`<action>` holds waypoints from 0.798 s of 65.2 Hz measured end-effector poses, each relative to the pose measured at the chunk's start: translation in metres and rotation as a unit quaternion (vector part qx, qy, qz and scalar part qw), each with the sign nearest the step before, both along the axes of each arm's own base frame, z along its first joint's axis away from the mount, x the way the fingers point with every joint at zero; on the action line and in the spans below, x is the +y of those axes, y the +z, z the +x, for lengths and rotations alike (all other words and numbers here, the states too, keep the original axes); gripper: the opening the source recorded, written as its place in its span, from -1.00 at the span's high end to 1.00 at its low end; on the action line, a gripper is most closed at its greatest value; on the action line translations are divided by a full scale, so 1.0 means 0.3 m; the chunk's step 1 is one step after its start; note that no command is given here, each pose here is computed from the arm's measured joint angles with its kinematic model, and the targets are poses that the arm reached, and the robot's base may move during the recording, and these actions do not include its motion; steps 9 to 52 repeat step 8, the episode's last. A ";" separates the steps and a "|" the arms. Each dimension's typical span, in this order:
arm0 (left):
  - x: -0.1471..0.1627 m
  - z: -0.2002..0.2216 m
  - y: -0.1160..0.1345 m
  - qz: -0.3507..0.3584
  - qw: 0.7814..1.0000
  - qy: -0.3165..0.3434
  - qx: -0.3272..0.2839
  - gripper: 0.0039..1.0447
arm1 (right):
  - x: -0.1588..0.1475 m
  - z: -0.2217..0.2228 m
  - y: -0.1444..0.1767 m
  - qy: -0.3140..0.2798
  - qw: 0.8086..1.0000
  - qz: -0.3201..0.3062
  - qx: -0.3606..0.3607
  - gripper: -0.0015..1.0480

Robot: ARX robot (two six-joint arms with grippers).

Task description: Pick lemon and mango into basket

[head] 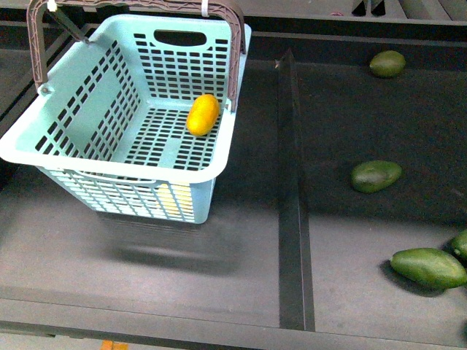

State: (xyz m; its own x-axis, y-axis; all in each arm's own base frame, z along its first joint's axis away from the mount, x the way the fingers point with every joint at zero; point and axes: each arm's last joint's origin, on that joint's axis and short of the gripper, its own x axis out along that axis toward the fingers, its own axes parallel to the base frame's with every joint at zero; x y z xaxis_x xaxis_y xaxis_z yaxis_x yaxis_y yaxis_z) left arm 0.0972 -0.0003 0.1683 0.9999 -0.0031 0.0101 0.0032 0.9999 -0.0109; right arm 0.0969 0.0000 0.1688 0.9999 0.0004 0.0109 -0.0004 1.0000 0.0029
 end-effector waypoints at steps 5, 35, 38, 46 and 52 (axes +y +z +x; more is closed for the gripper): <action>0.000 0.000 0.000 0.000 1.000 0.000 0.000 -0.85 | 0.000 0.000 0.000 0.000 1.000 0.000 0.000 -0.83; 0.000 0.000 0.000 0.001 1.000 0.000 0.000 -0.87 | 0.000 0.000 0.000 0.000 1.000 0.000 0.000 -0.83; 0.000 0.000 0.000 0.001 1.000 0.000 0.000 -0.87 | 0.000 0.000 0.000 0.000 1.000 0.000 0.000 -0.83; 0.000 0.000 0.000 0.001 1.000 0.000 0.000 -0.87 | 0.000 0.000 0.000 0.000 1.000 0.000 0.000 -0.83; 0.000 0.000 0.000 0.001 1.000 0.000 0.000 -0.87 | 0.000 0.000 0.000 0.000 1.000 0.000 0.000 -0.83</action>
